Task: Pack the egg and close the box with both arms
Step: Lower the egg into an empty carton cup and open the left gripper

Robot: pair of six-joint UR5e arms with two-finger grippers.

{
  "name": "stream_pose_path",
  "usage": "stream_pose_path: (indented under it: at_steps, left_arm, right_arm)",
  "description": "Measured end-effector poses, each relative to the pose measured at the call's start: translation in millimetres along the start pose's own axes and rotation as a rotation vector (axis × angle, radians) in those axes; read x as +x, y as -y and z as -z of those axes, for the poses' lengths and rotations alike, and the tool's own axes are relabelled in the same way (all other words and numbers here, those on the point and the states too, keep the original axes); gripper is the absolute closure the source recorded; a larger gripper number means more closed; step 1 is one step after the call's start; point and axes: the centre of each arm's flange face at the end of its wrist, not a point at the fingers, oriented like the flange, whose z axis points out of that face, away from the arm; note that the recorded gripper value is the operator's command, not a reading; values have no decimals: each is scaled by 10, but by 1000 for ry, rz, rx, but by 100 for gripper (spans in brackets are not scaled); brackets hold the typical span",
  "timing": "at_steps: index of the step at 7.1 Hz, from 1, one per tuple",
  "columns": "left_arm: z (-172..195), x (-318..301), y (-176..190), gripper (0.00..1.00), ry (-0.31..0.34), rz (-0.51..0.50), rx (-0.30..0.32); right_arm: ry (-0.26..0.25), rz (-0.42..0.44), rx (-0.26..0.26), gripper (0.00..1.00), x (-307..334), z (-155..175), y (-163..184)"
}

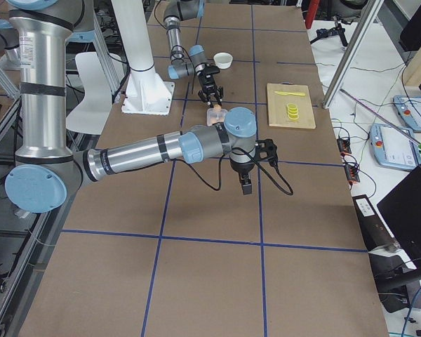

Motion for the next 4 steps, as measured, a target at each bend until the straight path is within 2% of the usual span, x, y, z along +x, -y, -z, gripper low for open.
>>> stream_pose_path:
  at_steps: [2,3,4]
  left_arm:
    - [-4,14,-2,36,0,0,-1]
    - [-3,21,-2,29,0,1,-1]
    - [-4,29,-4,7,-1,1,-1]
  right_arm:
    - [0,0,0,0,0,0,0]
    - [0,0,0,0,0,0,0]
    - [0,0,0,0,0,0,0]
